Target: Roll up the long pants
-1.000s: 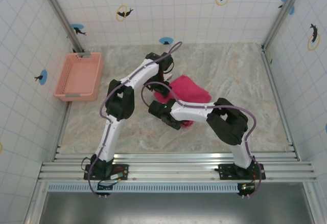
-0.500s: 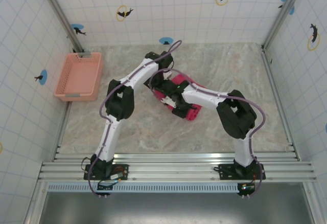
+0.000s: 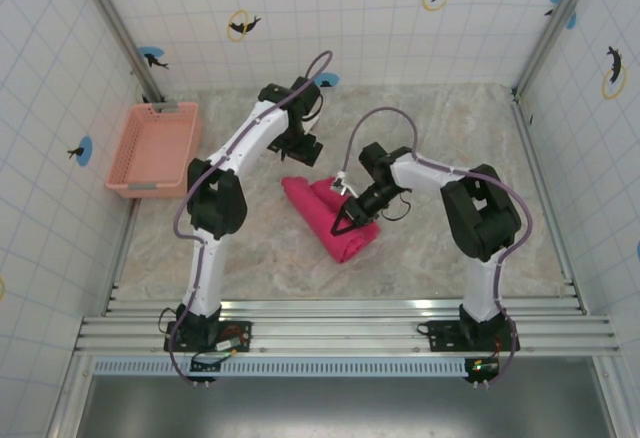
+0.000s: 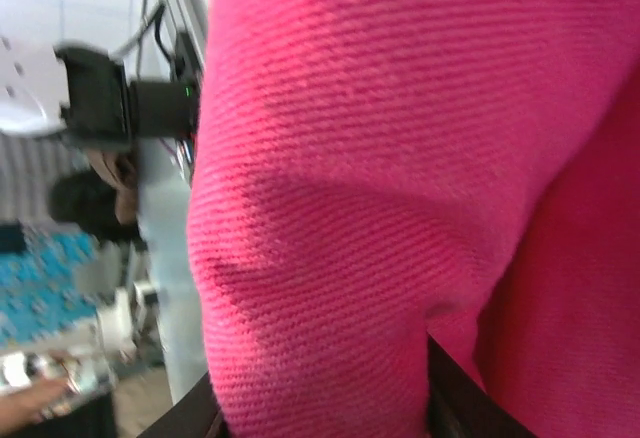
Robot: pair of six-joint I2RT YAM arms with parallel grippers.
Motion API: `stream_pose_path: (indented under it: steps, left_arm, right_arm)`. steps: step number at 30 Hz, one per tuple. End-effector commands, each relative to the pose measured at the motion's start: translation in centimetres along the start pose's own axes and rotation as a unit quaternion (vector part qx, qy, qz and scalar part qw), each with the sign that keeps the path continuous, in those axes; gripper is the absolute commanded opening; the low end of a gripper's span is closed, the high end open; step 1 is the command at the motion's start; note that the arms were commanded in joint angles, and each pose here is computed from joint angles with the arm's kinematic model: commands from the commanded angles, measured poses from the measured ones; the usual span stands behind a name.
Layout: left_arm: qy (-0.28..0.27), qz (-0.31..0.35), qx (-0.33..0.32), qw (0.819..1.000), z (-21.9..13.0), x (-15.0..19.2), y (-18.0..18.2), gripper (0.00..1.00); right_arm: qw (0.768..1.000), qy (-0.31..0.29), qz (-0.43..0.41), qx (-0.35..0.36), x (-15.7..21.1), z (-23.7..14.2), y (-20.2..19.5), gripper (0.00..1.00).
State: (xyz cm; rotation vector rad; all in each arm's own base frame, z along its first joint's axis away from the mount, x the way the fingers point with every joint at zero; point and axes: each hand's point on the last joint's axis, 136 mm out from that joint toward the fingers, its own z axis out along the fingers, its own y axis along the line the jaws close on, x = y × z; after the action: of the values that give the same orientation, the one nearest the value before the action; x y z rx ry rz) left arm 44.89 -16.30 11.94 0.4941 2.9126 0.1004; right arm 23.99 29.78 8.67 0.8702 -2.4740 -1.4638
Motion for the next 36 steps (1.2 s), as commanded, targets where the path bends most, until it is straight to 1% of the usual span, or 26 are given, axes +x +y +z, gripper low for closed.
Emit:
stream_pose_path:
  steps: [1, 3, 4, 6, 10, 12, 15, 16, 19, 22, 24, 28, 31, 33, 36]
  left_arm:
    - [0.015, -0.005, 0.005, 1.000, -0.4, 0.9, -0.5, 0.97]
    - [0.020, -0.001, 0.006, 1.000, -0.1, 1.1, -0.8, 0.97]
    - [0.023, 0.002, 0.006, 1.000, 0.1, 1.2, -1.1, 0.97]
    - [0.028, 0.009, 0.009, 1.000, 0.4, 1.4, -1.7, 0.97]
    - [0.035, 0.022, 0.020, 0.999, 1.1, 1.4, -3.1, 0.97]
    - [0.039, 0.026, 0.028, 0.999, 1.4, 1.3, -3.8, 0.97]
    - [0.042, 0.040, 0.040, 0.998, 1.9, 1.1, -5.5, 0.97]
    - [0.057, 0.048, 0.040, 0.996, 3.0, 1.4, -6.2, 0.97]
    - [0.077, 0.053, 0.044, 0.995, 3.9, 2.1, -6.8, 0.97]
    - [0.085, 0.054, 0.024, 0.995, 3.4, 2.9, -5.9, 0.97]
    - [0.066, 0.053, 0.014, 0.996, 1.8, 3.0, -5.3, 0.97]
    - [0.041, 0.038, 0.009, 0.998, 0.0, 3.7, -4.7, 0.97]
    - [0.040, 0.014, 0.019, 0.999, -1.0, 5.2, -4.8, 0.97]
    - [0.042, -0.009, 0.041, 0.998, -1.3, 6.2, -5.4, 0.97]
    - [0.044, -0.046, 0.095, 0.993, -0.9, 7.7, -7.1, 0.98]
  right_arm:
    - [0.996, -0.034, 0.079, -0.001, -0.3, -1.1, -3.4, 0.18]
    - [0.992, -0.026, 0.120, 0.040, 0.8, -1.3, -6.4, 0.18]
    - [0.990, -0.024, 0.133, 0.047, 1.3, -1.3, -7.3, 0.18]
    - [0.984, -0.012, 0.156, 0.086, 2.3, -1.2, -9.3, 0.18]
    - [0.974, 0.000, 0.190, 0.125, 3.4, -1.0, -11.1, 0.19]
    - [0.966, 0.008, 0.205, 0.159, 3.9, -1.3, -12.2, 0.19]
    - [0.959, 0.010, 0.216, 0.183, 4.3, -1.4, -12.9, 0.19]
    - [0.956, 0.013, 0.223, 0.188, 4.5, -1.5, -13.1, 0.19]
    - [0.948, 0.018, 0.240, 0.208, 5.0, -1.8, -14.0, 0.19]
    - [0.943, 0.014, 0.263, 0.201, 5.2, -1.6, -14.4, 0.19]
    - [0.941, 0.017, 0.276, 0.197, 5.3, -1.3, -14.8, 0.19]
    - [0.934, 0.026, 0.294, 0.201, 5.6, -0.8, -15.6, 0.19]
    - [0.930, 0.015, 0.315, 0.187, 5.4, -0.5, -16.1, 0.19]
    - [0.928, 0.000, 0.329, 0.174, 5.0, -0.3, -16.4, 0.19]
    - [0.924, -0.010, 0.346, 0.164, 4.8, 0.0, -17.0, 0.19]
